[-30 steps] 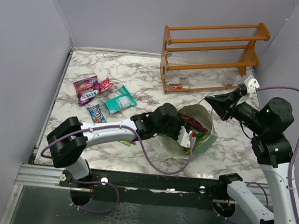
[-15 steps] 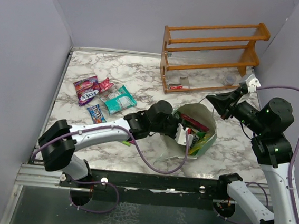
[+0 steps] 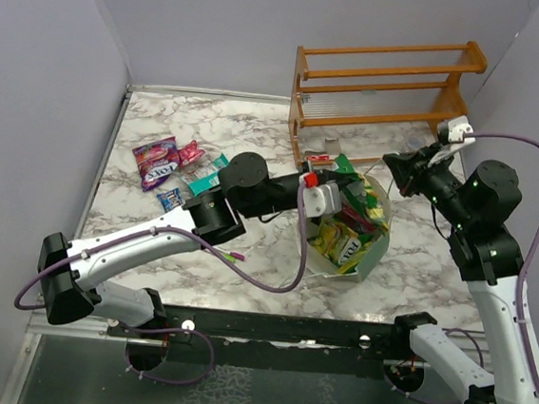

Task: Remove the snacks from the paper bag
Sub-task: Take out the snack from the paper bag, then place the snack at the center of the board.

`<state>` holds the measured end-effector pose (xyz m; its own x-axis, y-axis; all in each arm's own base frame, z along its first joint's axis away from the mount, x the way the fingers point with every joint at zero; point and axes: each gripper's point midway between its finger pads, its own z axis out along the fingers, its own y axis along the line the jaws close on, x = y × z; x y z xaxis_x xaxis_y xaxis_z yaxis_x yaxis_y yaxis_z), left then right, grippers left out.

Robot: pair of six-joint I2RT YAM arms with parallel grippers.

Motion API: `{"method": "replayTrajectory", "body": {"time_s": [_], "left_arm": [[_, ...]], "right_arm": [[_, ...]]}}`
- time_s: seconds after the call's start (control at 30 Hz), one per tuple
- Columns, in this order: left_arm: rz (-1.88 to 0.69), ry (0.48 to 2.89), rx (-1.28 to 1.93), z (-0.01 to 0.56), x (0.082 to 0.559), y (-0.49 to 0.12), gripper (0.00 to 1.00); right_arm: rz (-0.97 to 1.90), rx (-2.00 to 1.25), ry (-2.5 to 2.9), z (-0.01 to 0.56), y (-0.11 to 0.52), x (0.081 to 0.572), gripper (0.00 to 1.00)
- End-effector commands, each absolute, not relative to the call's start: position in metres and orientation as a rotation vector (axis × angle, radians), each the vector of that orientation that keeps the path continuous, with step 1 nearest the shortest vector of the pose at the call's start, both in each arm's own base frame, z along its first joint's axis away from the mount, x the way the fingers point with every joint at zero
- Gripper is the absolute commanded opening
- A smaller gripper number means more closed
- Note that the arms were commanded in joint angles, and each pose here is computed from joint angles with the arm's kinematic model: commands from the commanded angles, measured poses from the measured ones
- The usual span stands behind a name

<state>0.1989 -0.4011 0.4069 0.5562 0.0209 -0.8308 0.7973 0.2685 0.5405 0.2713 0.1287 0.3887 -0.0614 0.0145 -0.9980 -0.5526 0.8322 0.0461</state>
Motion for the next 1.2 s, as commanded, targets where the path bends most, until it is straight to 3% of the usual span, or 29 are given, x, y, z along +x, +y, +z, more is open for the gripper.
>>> {"method": "replayTrajectory", "body": {"time_s": [0.0,0.17,0.37,0.53,0.8,1.17], "left_arm": [[-0.648,0.911,0.844,0.487,0.217,-0.368,0.00],[-0.595,1.046,0.641,0.508,0.248,-0.331,0.00],[-0.527,1.262,0.412,0.491,0.312,-0.263,0.00],[-0.435,1.490,0.219,0.438,0.365,-0.199,0.00],[-0.447,1.904,-0.102,0.289,0.422,-0.118,0.00],[-0.472,1.919,-0.267,0.261,0.477,-0.113,0.00]], "right_arm": [[0.325,-0.323,1.436,0.447,0.103,0.291,0.02],[0.183,-0.262,1.429,0.461,0.082,0.308,0.02],[0.080,-0.253,1.408,0.477,0.069,0.317,0.02],[0.200,-0.370,1.405,0.459,0.095,0.306,0.02],[0.472,-0.540,1.458,0.396,0.138,0.277,0.02],[0.614,-0.664,1.423,0.392,0.163,0.262,0.02]]}}
